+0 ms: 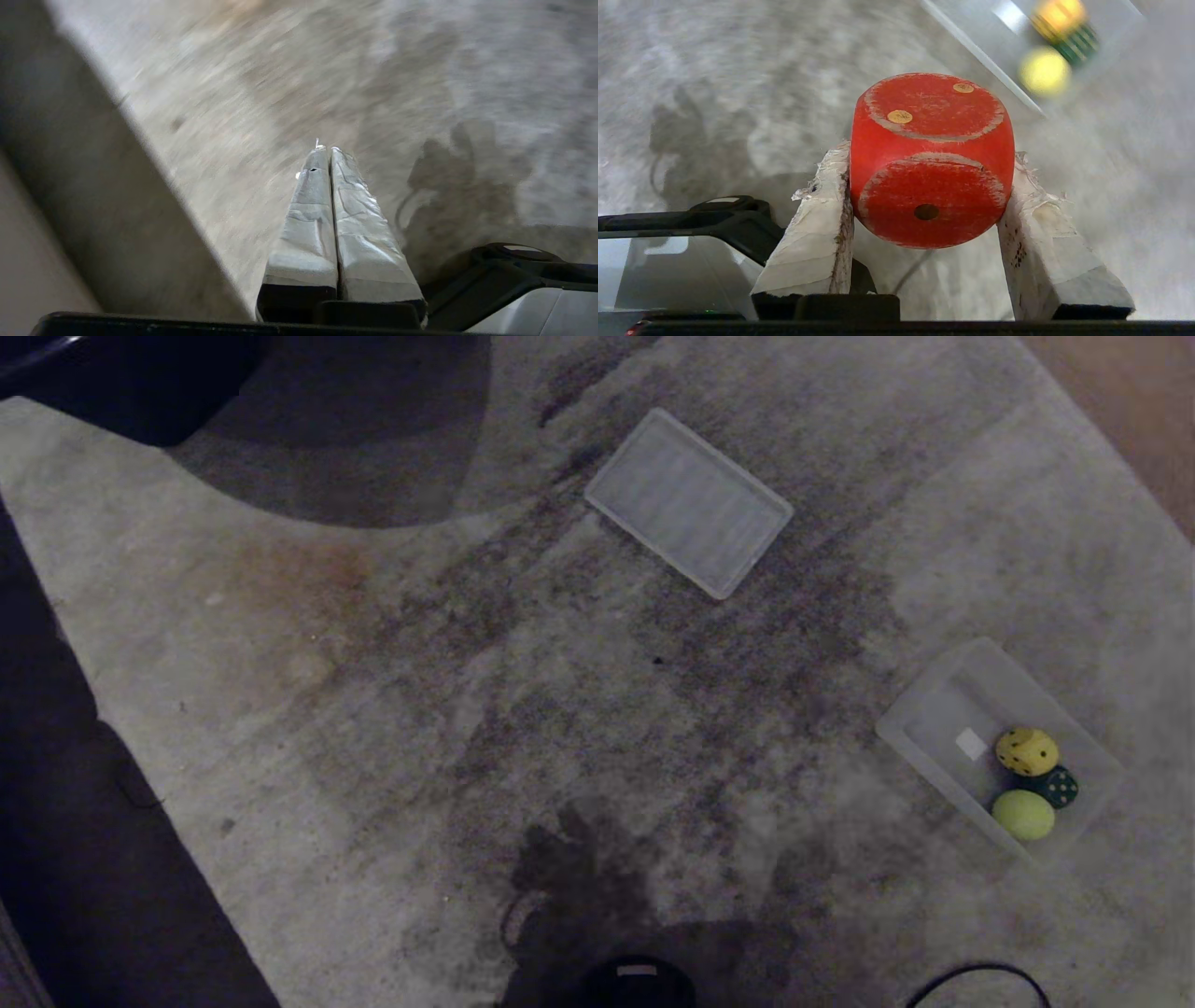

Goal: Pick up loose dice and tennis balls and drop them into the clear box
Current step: Put the toys in the box

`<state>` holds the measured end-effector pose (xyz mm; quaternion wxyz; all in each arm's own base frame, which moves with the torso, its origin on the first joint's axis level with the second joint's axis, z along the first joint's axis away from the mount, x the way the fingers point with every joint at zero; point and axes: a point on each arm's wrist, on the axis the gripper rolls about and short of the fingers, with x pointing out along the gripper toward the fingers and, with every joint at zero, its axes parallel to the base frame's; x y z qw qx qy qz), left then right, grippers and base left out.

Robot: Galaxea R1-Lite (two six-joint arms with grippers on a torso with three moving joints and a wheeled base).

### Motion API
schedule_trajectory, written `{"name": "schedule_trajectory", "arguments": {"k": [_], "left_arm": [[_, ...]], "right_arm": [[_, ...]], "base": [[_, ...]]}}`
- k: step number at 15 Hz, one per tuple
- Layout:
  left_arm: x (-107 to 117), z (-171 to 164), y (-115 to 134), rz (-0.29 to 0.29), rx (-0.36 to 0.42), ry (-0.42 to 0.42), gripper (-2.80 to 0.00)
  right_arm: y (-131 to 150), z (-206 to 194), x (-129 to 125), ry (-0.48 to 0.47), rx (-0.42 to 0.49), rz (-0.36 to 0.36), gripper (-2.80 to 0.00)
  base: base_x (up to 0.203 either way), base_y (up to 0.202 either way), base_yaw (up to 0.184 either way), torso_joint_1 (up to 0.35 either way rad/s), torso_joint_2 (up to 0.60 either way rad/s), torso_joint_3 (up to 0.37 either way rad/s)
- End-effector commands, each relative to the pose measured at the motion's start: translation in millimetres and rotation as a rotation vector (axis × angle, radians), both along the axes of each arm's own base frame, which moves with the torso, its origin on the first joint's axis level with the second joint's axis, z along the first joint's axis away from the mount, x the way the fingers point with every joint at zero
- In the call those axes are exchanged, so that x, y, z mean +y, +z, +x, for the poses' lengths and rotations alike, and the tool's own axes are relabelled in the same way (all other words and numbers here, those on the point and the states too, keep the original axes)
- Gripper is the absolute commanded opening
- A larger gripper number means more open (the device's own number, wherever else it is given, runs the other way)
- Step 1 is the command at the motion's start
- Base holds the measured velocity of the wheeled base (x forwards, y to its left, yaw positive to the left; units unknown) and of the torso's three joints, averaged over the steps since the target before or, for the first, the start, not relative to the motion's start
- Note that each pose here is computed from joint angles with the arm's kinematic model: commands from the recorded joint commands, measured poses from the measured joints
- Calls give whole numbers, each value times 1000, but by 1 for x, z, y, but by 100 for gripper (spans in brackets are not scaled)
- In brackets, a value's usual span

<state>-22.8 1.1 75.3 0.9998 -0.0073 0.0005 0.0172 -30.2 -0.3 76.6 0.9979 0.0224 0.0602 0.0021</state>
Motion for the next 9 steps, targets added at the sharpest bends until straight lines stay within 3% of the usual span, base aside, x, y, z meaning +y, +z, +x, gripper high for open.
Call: {"name": "schedule_trajectory", "arguments": {"k": [1,9], "left_arm": [[0,0,0,-1,3,1,-280],[0,0,0,-1,3,1,-280]], "right_arm": [[0,0,0,1,4,0,-280],[0,0,0,1,4,0,-280]], "base": [[2,12,-163,-1,1,2],[2,9,-156,2,2,3]]}}
